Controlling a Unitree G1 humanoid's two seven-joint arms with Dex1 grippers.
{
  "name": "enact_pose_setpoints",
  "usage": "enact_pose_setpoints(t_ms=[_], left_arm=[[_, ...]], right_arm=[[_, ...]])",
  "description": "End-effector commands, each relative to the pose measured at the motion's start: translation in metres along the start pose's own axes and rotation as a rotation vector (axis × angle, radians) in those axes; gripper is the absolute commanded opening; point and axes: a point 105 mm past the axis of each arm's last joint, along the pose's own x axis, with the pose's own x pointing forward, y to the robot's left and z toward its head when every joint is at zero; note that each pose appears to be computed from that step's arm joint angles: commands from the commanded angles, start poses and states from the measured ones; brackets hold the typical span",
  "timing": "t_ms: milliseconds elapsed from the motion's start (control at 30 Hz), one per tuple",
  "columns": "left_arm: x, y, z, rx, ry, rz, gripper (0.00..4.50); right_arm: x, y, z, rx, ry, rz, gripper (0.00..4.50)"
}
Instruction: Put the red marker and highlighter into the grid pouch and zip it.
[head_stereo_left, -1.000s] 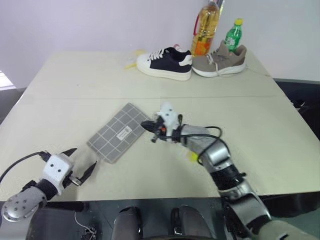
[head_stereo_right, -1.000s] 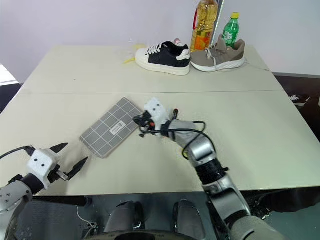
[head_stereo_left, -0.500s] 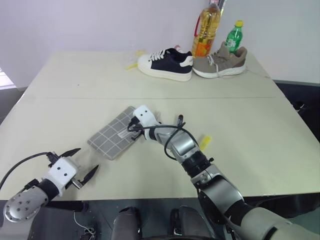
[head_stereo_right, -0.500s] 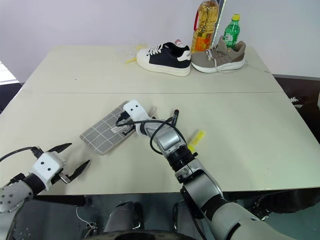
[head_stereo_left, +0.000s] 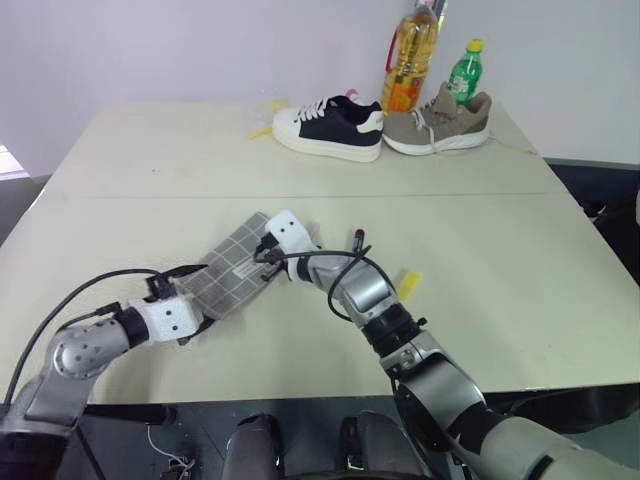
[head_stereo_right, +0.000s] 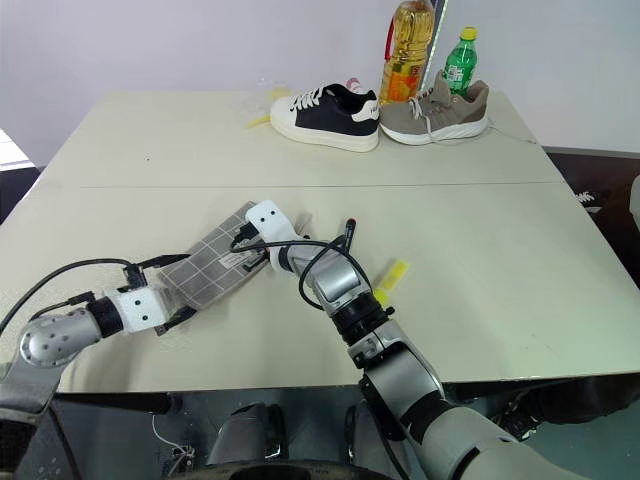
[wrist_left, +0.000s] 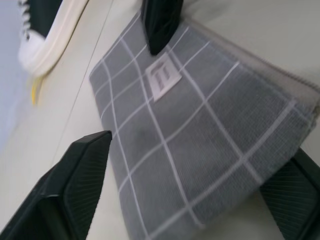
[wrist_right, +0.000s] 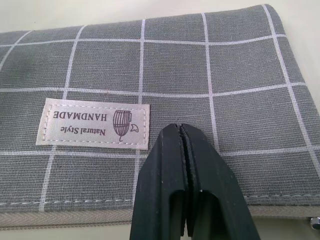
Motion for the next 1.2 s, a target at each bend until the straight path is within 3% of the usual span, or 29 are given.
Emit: enact_pose_setpoints(t_ms=[33, 200, 300, 400, 500, 667, 867, 1200], left_arm=[[0.000, -0.002, 0.001, 0.049, -0.031, -0.038, 2.66], [0.001, 0.009, 0.001, 0.077, -0.057, 0.012, 0.07], [0.003, 0.015, 0.004, 0.025, -0.077, 0.066, 0.03], [0.005, 0.023, 0.014, -0.175, -0.119, 0.152, 0.03], [0.002, 0.023, 0.027, -0.350, -0.159, 0.184, 0.00], [-0.005, 0.016, 0.039, -0.486, -0.163, 0.228, 0.00], [-0.011, 0.010, 0.038, -0.551, -0.161, 0.264, 0.00], [-0.008, -0.008, 0.034, -0.588, -0.184, 0.229, 0.00]], right_arm=[[-0.001, 0.000, -0.001, 0.003, -0.003, -0.002, 0.00], [-0.003, 0.003, 0.006, 0.011, -0.057, 0.023, 0.00], [-0.009, -0.005, 0.023, -0.053, -0.163, -0.018, 0.00], [-0.026, -0.022, 0.044, -0.020, -0.285, -0.020, 0.00], [-0.049, -0.045, 0.058, -0.072, -0.346, -0.039, 0.86], [-0.085, -0.083, 0.063, -0.163, -0.348, -0.060, 3.38], [-0.099, -0.082, 0.039, -0.273, -0.253, 0.054, 3.38], [-0.074, -0.080, 0.037, -0.194, -0.246, 0.032, 3.38]])
